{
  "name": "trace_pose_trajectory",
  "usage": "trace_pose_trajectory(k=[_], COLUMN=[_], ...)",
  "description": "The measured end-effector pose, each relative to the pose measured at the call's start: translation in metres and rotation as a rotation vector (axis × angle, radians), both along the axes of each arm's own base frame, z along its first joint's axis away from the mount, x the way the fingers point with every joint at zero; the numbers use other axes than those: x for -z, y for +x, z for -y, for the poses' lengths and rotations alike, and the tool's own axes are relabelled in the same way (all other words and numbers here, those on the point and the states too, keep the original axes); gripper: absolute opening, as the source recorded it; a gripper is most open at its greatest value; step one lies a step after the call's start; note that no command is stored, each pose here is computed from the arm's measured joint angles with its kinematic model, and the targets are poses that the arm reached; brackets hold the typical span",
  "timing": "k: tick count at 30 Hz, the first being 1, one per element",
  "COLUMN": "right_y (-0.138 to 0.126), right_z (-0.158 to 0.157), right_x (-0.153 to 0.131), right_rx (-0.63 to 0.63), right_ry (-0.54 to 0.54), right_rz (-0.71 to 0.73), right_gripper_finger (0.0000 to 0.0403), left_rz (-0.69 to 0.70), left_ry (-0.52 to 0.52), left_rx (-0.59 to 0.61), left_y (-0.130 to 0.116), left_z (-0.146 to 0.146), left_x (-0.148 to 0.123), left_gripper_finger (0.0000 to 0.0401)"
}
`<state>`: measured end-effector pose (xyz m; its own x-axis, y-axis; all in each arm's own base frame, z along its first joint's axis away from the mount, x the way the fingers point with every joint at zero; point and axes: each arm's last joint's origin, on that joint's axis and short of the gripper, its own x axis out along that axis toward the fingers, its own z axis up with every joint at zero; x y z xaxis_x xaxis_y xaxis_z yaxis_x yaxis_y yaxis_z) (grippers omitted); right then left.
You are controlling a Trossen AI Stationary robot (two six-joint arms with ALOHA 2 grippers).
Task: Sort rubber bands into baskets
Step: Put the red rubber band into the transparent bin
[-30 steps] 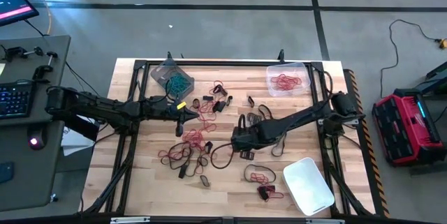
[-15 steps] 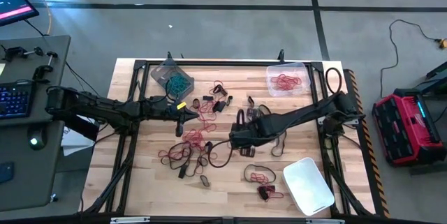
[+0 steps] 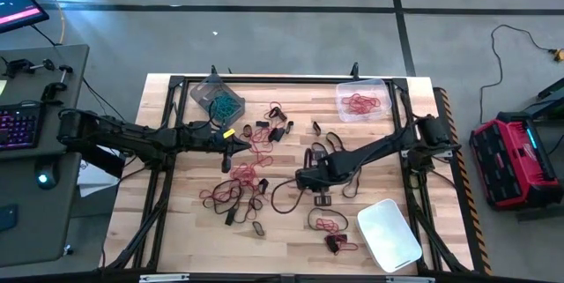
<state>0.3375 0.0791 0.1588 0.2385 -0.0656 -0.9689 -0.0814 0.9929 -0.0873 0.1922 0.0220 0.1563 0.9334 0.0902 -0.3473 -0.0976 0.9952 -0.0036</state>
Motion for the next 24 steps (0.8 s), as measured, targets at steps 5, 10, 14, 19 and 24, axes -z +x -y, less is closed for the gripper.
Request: trace_pose_trajectory(k=[5,10,14,19,24], right_y=[-0.007,-0.009,-0.01,-0.008,-0.007], right_z=[0.002,0.007,0.013,0.021,0.022], right_x=[0.015,0.022,0.027,0.027,0.027], right_rx=[-0.051,-0.066,-0.053,-0.045,-0.079], right_ry=[0.028,0.053,0.078,0.096,0.094], right_rz=[-0.016,0.003,0.019,0.023,0.027], right_gripper_finger=[0.0092,0.0092,0.0082,0.0045,0.0004], left_rz=[0.0,0.0,0.0,0.0,0.0], left_ry=[0.0,-0.001,-0.002,-0.002,-0.002], left_rx=[0.0,0.0,-0.001,-0.001,-0.001], left_y=[0.0,0.0,0.0,0.0,0.0], left_z=[0.0,0.0,0.0,0.0,0.0], left_x=[0.0,0.0,0.0,0.0,0.0], left_gripper_finger=[0.0,0.0,0.0,0.0,0.0])
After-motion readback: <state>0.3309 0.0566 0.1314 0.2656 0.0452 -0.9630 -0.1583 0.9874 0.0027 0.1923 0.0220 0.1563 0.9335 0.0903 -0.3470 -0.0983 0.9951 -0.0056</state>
